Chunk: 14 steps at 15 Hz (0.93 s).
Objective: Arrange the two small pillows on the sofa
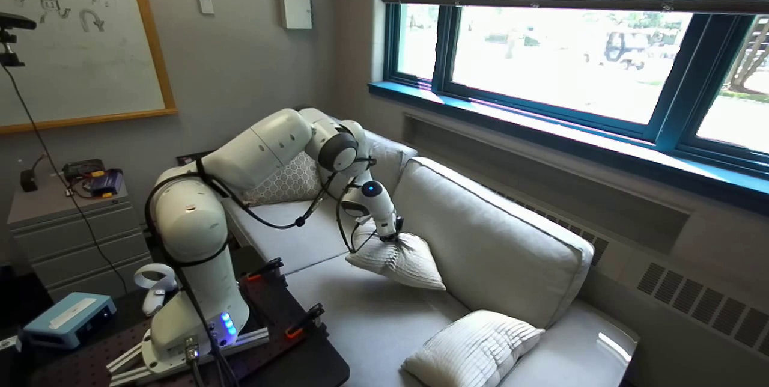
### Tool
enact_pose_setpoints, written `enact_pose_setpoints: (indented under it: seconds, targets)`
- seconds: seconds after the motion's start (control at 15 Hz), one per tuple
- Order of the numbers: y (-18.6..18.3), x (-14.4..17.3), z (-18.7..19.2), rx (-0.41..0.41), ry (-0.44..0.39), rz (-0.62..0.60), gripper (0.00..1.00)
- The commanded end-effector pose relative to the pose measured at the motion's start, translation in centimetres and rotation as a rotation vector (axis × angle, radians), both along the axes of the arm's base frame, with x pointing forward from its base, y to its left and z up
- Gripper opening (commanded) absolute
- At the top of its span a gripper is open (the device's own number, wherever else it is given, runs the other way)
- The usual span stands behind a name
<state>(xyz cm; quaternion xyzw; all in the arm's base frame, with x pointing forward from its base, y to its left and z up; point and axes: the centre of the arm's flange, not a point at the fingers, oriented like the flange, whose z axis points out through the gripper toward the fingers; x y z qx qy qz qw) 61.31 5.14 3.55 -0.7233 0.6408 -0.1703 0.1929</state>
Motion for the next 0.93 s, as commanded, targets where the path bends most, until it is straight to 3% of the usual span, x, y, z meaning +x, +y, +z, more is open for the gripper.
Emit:
enact_pose_setpoints:
  seconds: [0.0, 0.47, 0.87]
  targets:
    - [1.2, -6.1, 6.3, -0.046, -0.14, -0.135, 0.04]
    - [-0.7, -5.1, 17.0, 0.007, -0.253, -0.431, 0.04]
    - [-6.4, -11.0, 21.8, -0.037, -0.299, -0.779, 0.04]
